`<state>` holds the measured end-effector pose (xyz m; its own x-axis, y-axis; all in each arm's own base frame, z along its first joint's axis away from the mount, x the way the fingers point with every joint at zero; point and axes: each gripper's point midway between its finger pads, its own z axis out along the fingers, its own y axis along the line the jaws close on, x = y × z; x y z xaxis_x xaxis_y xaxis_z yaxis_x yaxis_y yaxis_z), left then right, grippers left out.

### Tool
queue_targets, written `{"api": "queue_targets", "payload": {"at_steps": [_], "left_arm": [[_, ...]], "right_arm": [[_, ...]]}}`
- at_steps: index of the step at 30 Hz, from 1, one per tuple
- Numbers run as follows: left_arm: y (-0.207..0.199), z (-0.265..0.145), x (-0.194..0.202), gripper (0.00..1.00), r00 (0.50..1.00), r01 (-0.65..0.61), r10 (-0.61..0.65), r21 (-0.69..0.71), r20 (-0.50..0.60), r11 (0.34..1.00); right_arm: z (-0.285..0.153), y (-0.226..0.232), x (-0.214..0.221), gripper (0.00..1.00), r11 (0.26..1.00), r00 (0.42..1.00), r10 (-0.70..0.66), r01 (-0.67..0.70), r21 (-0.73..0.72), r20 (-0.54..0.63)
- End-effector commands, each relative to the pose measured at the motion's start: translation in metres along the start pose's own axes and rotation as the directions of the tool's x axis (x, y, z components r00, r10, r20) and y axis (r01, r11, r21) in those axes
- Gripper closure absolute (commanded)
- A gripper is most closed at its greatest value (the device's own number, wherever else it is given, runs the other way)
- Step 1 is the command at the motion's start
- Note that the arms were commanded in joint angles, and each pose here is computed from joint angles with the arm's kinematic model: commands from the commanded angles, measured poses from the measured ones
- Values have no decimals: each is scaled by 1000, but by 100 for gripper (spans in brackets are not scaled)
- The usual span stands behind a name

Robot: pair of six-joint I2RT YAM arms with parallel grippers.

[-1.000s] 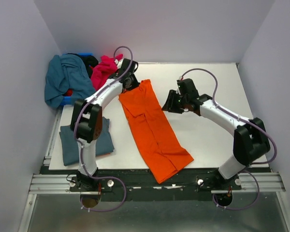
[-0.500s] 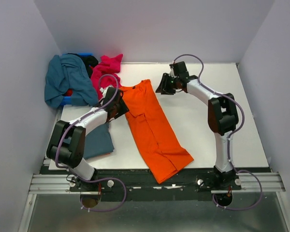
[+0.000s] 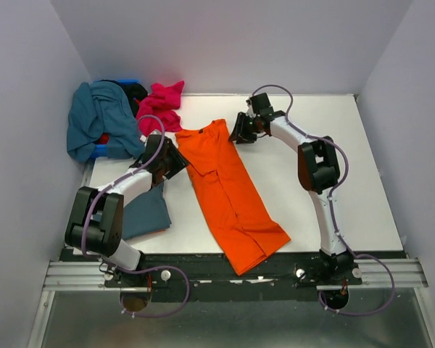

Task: Fold and stack the t-shirts
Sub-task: Rotate the tshirt 90 degrees

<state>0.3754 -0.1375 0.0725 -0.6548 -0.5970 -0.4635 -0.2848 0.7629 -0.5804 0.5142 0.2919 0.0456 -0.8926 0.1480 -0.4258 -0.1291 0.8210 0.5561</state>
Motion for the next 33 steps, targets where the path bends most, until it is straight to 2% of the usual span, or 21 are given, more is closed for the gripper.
{"api": "queue_targets", "payload": {"at_steps": [1, 13, 15, 19, 21, 33], "left_arm": [[-9, -12, -13, 41, 999, -19, 17, 49, 38, 999], [-6, -17, -14, 40, 999, -17, 14, 60, 48, 998], [-5, -16, -13, 40, 999, -13, 10, 63, 44, 998], [-5, -16, -13, 40, 999, -12, 9, 64, 46, 998], [-5, -16, -14, 40, 999, -15, 12, 65, 47, 998], [-14, 1, 0, 41, 1000, -12, 15, 119, -21, 993]], "right_arm": [[6, 0, 5, 51, 1000, 999, 13, -13, -5, -33], [24, 13, 16, 54, 991, 994, 49, -61, -123, -95], [25, 11, 13, 62, 993, 995, 53, -62, -103, -89], [22, 6, 4, 93, 993, 995, 75, -80, -84, -65], [19, 1, -4, 99, 992, 994, 97, -101, -80, -50], [-22, -73, -76, 99, 953, 953, 293, -284, -106, 83]]}}
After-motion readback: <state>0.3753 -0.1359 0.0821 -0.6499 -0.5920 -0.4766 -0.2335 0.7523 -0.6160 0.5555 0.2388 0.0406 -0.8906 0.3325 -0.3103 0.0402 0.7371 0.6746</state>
